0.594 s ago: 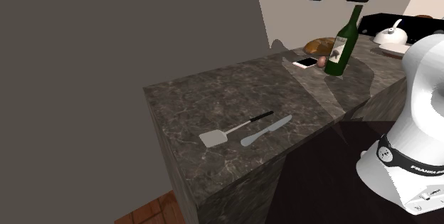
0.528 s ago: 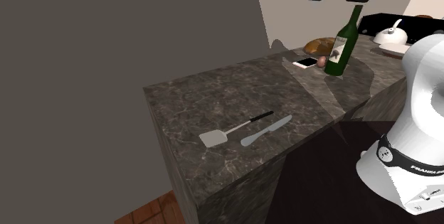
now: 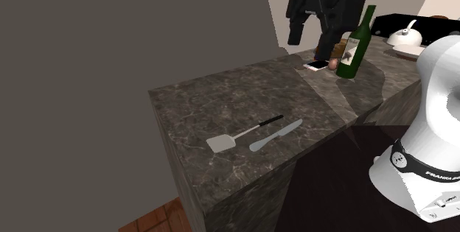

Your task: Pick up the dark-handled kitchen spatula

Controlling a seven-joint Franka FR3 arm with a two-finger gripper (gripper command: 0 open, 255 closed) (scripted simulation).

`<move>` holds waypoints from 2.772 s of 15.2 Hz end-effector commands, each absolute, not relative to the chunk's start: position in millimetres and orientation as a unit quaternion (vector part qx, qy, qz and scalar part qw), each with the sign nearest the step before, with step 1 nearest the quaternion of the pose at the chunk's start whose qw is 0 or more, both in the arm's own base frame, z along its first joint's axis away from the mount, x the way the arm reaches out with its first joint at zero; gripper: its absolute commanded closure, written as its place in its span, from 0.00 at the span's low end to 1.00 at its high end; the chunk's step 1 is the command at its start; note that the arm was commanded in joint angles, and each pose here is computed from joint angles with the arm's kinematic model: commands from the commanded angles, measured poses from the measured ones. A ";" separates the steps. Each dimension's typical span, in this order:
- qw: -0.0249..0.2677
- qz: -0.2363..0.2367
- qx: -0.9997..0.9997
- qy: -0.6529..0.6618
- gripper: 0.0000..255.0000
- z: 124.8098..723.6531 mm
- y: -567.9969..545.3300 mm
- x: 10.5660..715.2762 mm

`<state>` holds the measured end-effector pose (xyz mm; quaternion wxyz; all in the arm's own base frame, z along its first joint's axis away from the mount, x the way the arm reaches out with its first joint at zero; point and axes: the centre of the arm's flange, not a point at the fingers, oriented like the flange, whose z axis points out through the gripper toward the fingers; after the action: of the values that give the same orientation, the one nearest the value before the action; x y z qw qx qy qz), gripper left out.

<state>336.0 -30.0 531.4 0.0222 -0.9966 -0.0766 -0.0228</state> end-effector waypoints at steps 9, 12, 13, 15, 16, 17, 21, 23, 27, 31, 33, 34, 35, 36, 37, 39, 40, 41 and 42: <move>0.008 0.002 -0.987 -0.163 0.00 416.4 -84.6 367.8; 0.004 0.009 -0.982 -0.189 0.00 382.2 -100.9 378.4; 0.002 0.012 -0.980 -0.197 0.00 370.8 -106.3 382.0; 0.000 0.017 -0.977 -0.214 0.00 348.0 -117.1 389.4; -0.002 0.019 -0.975 -0.223 0.00 336.6 -122.4 393.1; -0.003 0.022 -0.973 -0.231 0.00 325.2 -127.7 396.9; -0.009 0.032 -0.964 -0.264 0.00 279.7 -148.6 412.5; -0.009 0.032 -0.964 -0.266 0.00 272.9 -149.3 413.0; -0.009 0.032 -0.964 -0.266 0.00 251.8 -149.3 413.0; -0.009 0.032 -0.964 -0.266 0.00 238.2 -149.3 413.0; -0.009 0.032 -0.964 -0.265 1.00 237.8 -148.2 412.8; -0.009 0.032 -0.964 -0.265 1.00 237.8 -148.3 412.7; -0.009 0.032 -0.964 -0.265 1.00 237.8 -148.2 412.6; -0.009 0.032 -0.964 -0.265 1.00 237.9 -148.2 412.6; -0.009 0.032 -0.964 -0.265 1.00 237.9 -148.2 412.6; -0.009 0.032 -0.964 -0.265 1.00 237.9 -148.2 412.6; -0.009 0.032 -0.964 -0.265 1.00 237.9 -148.2 412.6; -0.009 0.032 -0.964 -0.266 1.00 238.2 -149.3 413.0; -0.009 0.032 -0.964 -0.266 1.00 243.5 -149.3 413.0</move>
<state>413.4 -148.9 240.9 -0.0091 -0.9635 -0.2655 0.0319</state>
